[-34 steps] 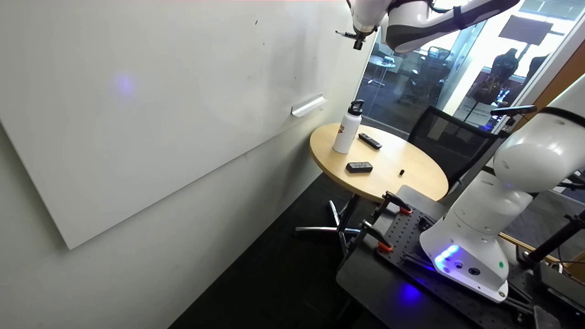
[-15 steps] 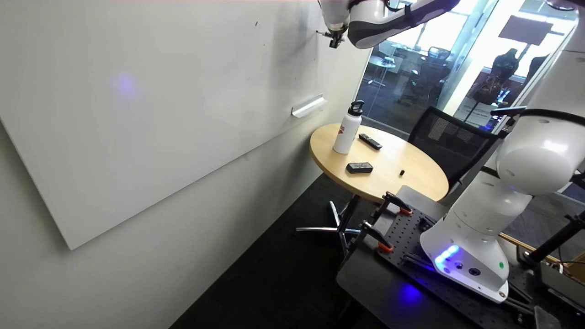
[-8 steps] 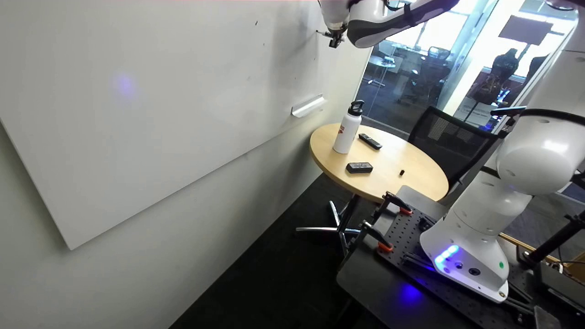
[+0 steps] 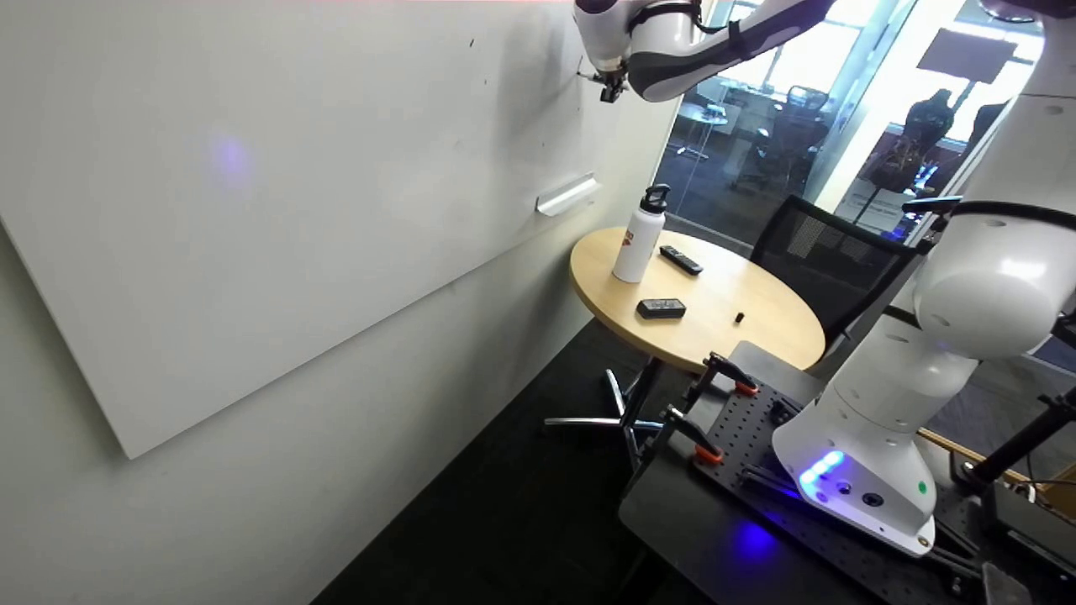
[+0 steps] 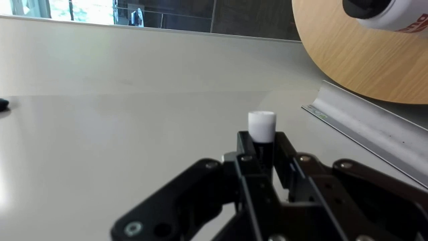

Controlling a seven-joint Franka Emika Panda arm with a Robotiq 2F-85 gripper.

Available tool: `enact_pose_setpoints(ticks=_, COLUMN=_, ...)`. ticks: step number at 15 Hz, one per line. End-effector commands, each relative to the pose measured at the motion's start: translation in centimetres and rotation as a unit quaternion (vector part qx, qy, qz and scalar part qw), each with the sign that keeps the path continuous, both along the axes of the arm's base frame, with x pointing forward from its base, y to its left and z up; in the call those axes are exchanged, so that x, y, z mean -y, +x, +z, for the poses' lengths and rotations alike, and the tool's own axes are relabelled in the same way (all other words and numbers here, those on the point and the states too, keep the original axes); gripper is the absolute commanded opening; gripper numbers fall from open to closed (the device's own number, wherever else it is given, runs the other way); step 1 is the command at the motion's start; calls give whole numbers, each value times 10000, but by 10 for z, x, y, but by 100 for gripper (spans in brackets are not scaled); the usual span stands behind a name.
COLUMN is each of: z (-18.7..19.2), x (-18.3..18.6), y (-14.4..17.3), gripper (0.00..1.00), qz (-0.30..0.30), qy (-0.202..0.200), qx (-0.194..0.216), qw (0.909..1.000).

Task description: Use the marker to scribble on the white board

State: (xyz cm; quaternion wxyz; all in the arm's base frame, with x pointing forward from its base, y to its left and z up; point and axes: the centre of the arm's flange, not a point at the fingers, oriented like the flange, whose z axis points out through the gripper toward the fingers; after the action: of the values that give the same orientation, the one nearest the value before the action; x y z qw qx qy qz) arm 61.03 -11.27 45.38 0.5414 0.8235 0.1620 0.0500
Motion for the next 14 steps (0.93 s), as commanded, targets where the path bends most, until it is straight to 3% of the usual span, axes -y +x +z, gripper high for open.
enact_pose_setpoints(ticks=1, z=2, x=7, y=19, gripper=5, qz=-94, qy=27, qx=-27, qw=9999)
enact_pose_setpoints(ticks=8, z=37, x=31, y=15, gripper=5, qz=-359, qy=240, qx=402, qw=9983)
enact_pose_setpoints(ticks=14, z=15, x=43, y=25, gripper=5, qz=-517, qy=290, qx=195, qw=9980)
